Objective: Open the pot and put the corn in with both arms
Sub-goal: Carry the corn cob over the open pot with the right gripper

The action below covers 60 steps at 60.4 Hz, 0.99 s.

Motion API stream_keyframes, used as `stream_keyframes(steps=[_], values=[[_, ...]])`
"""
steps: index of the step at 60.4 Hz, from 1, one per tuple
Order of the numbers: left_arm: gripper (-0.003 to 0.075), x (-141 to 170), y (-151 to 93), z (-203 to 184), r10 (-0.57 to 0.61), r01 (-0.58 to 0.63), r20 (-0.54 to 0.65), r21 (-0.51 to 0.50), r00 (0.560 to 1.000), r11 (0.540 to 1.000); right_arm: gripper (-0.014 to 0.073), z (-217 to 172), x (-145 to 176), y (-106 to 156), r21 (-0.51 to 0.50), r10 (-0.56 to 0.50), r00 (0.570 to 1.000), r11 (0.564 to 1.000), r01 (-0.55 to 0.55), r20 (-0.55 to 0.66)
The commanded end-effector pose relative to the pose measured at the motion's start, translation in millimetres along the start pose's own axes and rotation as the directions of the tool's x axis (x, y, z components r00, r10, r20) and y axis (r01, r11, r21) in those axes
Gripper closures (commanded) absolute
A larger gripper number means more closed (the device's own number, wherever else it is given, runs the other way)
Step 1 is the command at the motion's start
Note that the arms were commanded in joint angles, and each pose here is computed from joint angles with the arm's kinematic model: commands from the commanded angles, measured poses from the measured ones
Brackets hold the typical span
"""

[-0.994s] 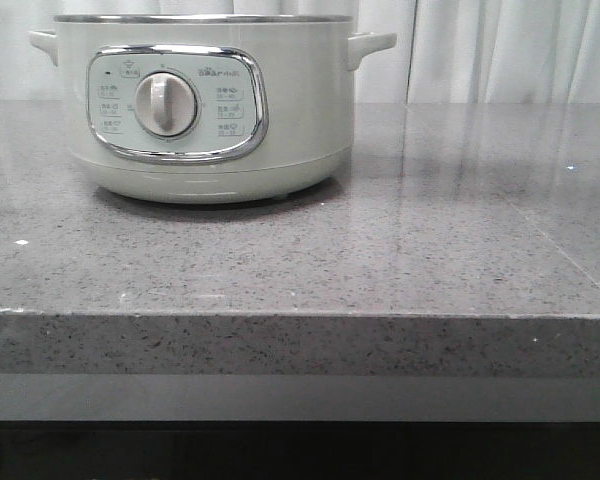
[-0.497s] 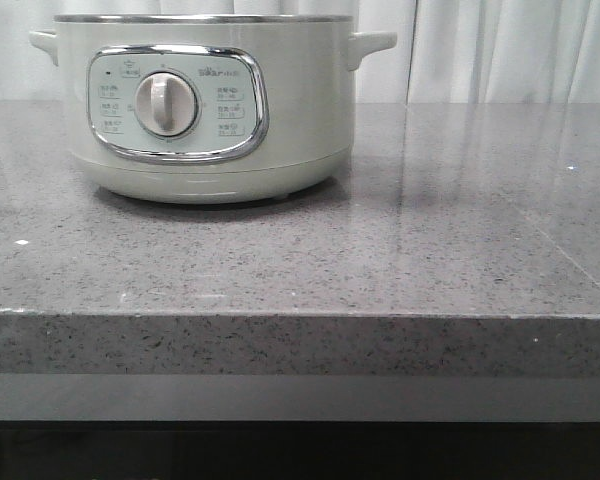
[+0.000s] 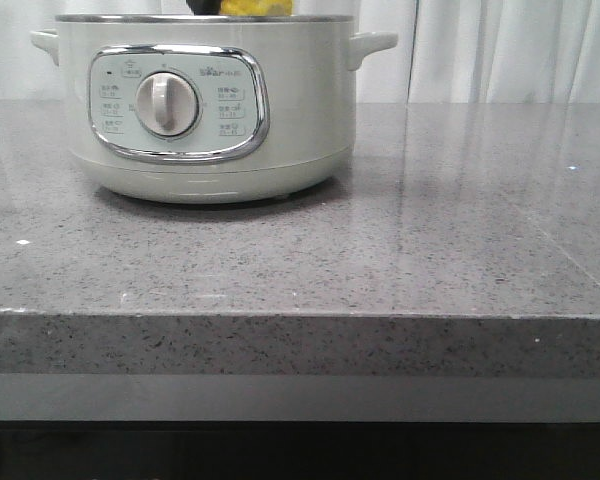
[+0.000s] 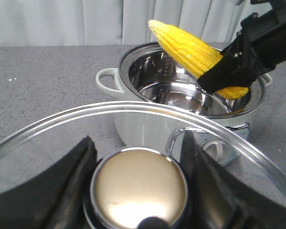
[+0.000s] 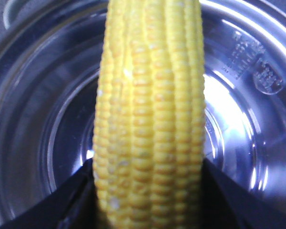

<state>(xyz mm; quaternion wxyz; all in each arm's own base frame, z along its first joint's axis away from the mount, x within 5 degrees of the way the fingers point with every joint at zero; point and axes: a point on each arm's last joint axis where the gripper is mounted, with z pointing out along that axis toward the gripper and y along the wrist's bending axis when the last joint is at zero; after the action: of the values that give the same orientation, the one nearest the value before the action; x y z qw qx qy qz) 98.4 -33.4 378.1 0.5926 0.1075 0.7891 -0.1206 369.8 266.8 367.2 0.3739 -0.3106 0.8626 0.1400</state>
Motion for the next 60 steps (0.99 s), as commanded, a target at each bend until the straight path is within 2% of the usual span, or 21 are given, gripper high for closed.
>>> stream_keyframes(steps=[1,6,18,23,35,45,52,60], values=[[0.0499,-24.7,-1.0,-9.1,-0.016,0.015,0.189,0.005,0.982,1.000,0.0335,-32.0,-18.5,-0.3,0.027,-0.032,0.992,0.999,0.029,0.119],[0.0499,-24.7,-1.0,-9.1,-0.016,0.015,0.189,0.005,0.982,1.000,0.0319,-29.2,-17.3,-0.5,0.027,-0.032,0.994,0.999,0.029,0.109],[0.0499,-24.9,-1.0,-9.1,-0.016,0.015,0.191,0.005,0.981,1.000,0.0118,-27.8,-17.3,-0.6,0.027,-0.032,0.993,0.999,0.029,0.110],[0.0499,-24.9,-1.0,-9.1,-0.016,0.015,0.191,0.005,0.981,1.000,0.0067,-27.9,-17.6,-0.7,0.028,-0.031,0.993,0.999,0.028,0.114],[0.0499,-24.9,-1.0,-9.1,-0.016,0.015,0.191,0.005,0.981,1.000,0.0064,-42.6,-21.4,0.1,0.028,-0.016,0.990,1.000,0.012,0.143],[0.0499,-24.9,-1.0,-9.1,-0.016,0.015,0.191,0.005,0.981,1.000,0.0064,-75.9,-21.9,2.1,0.019,0.032,0.984,0.999,-0.036,0.177],[0.0499,-24.9,-1.0,-9.1,-0.016,0.015,0.191,0.005,0.981,1.000,0.0064,-97.7,-15.1,4.5,0.011,0.041,0.971,0.999,-0.044,0.236],[0.0499,-24.9,-1.0,-9.1,-0.016,0.015,0.191,0.005,0.981,1.000,0.0064,-124.1,7.8,8.0,0.000,0.058,0.950,0.998,-0.061,0.307]])
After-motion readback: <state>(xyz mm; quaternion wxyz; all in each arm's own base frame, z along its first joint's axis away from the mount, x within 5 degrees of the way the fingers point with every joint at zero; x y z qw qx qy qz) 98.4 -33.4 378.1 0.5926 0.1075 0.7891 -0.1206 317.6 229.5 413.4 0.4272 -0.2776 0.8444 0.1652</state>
